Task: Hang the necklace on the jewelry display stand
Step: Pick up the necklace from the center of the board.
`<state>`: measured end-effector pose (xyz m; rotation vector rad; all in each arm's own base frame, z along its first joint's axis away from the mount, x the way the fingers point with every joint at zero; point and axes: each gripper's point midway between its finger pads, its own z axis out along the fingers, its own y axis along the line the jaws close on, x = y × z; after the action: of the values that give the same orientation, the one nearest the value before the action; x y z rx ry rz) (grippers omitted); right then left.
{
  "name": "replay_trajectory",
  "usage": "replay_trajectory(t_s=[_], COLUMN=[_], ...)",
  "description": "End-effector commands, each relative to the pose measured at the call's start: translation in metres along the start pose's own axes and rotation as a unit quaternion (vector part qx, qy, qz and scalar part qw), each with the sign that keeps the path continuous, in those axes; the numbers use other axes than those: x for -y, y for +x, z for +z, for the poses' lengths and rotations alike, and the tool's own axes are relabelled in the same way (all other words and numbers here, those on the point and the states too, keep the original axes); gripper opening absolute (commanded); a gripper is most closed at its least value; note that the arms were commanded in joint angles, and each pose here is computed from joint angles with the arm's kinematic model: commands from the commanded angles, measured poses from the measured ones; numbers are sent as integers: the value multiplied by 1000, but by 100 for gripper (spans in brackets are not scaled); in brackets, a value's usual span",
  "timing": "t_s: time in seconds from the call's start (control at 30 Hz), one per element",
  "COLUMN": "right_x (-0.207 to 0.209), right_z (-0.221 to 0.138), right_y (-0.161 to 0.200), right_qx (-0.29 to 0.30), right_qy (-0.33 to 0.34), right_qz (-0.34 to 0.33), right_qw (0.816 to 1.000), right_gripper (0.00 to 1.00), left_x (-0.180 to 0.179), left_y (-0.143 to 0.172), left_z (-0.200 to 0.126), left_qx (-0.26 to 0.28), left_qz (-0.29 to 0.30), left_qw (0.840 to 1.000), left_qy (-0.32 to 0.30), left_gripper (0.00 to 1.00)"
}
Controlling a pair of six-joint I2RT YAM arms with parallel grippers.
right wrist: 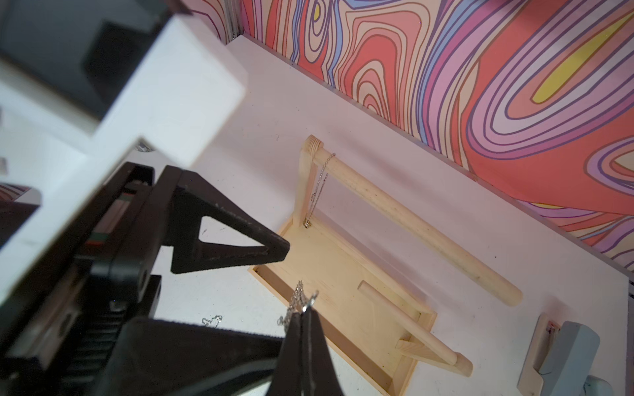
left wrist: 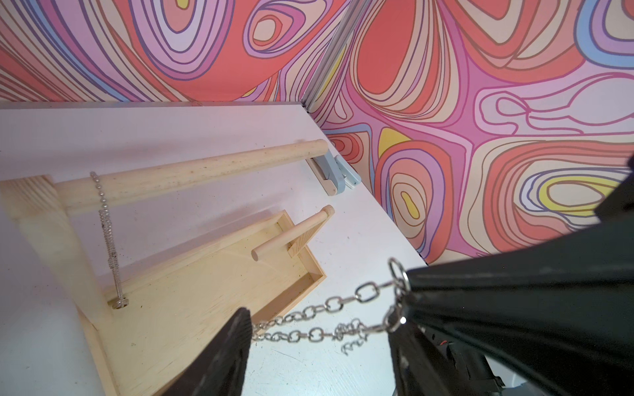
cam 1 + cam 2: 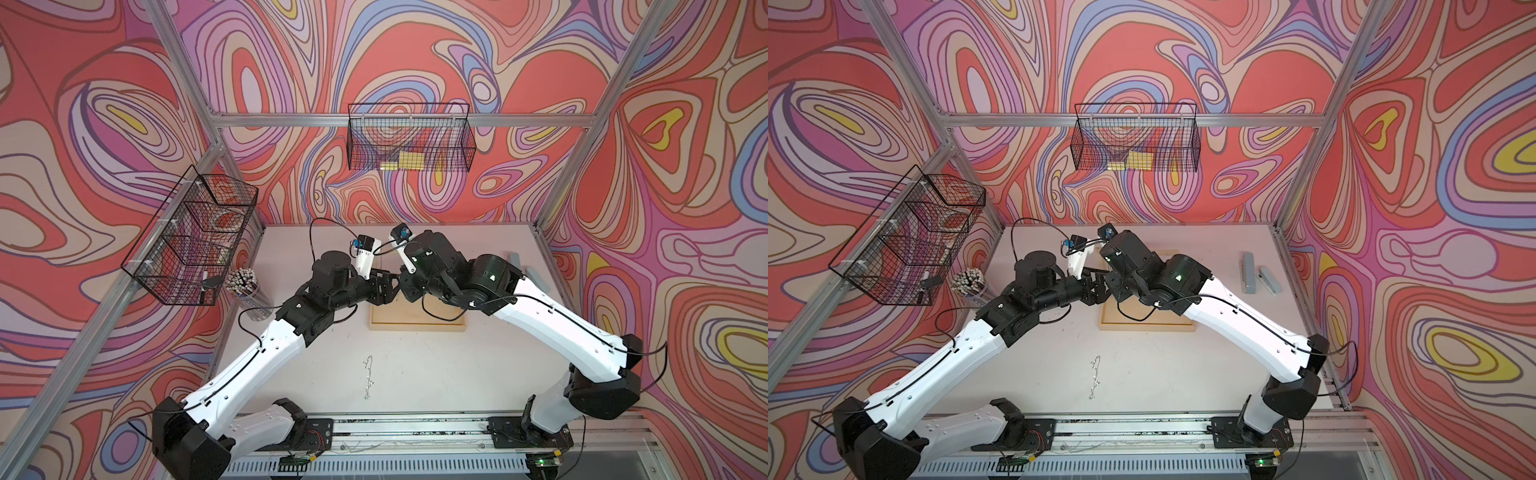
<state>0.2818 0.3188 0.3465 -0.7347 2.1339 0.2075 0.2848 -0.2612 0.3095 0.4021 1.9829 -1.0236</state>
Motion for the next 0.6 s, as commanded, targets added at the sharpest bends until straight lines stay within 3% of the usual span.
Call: replay_trajectory(t_s=[0.0, 0.27, 0.57], right_x=[17, 26, 19], right_z=[-3, -1, -11], right_y=[-2, -2, -5], right_qx=[8, 12, 23], right_qy=[21, 16, -15], right_qz=[8, 18, 22], right_qw=[1000, 1000, 999], right_gripper=[0, 0, 0], left_x=[12, 9, 2], left_y=[-6, -7, -13], left_z=[-8, -17, -3], left_qx=[5, 12, 13], left_qz=[20, 30, 28], left_qw=[1000, 999, 999], left_qy=[17, 1, -9], left_gripper=[67, 70, 70])
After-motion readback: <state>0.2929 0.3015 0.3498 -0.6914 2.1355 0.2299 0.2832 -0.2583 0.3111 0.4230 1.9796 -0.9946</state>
